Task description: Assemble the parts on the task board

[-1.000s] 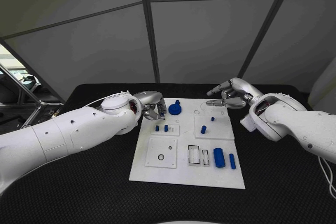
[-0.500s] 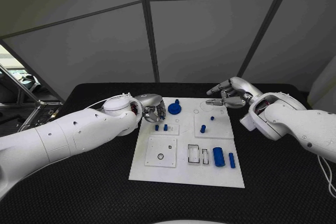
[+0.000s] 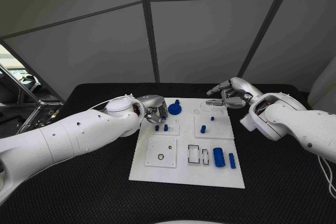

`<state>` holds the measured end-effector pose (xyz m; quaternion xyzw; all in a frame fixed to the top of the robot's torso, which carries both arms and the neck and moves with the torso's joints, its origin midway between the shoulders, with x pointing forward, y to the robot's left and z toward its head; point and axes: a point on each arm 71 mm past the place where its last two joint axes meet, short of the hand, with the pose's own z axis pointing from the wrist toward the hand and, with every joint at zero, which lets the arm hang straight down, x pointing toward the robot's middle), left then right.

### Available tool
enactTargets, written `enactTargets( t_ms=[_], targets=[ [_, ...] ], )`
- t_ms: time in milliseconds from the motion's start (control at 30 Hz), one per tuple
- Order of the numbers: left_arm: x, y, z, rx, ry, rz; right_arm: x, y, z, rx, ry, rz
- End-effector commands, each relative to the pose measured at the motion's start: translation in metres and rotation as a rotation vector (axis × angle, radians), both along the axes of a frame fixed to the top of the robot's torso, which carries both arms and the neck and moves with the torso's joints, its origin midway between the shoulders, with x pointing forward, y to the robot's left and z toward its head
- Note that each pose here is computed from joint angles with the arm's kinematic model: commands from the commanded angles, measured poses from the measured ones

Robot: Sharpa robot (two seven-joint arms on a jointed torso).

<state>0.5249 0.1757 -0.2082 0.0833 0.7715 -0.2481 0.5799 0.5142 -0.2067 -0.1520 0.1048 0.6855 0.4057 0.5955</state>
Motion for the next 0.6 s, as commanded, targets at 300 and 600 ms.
enactTargets(
  t_ms=[300,600],
  targets=[
    [-0.0007,-0.0029,-0.0046,0.006,0.022,-0.007,0.0001,0.0010,0.0020,0.007,-0.010,0.005],
    [0.0011,0.0002,-0.0093,0.044,0.064,0.021,0.0000,0.0006,0.0019,0.006,-0.008,0.005]
  ],
)
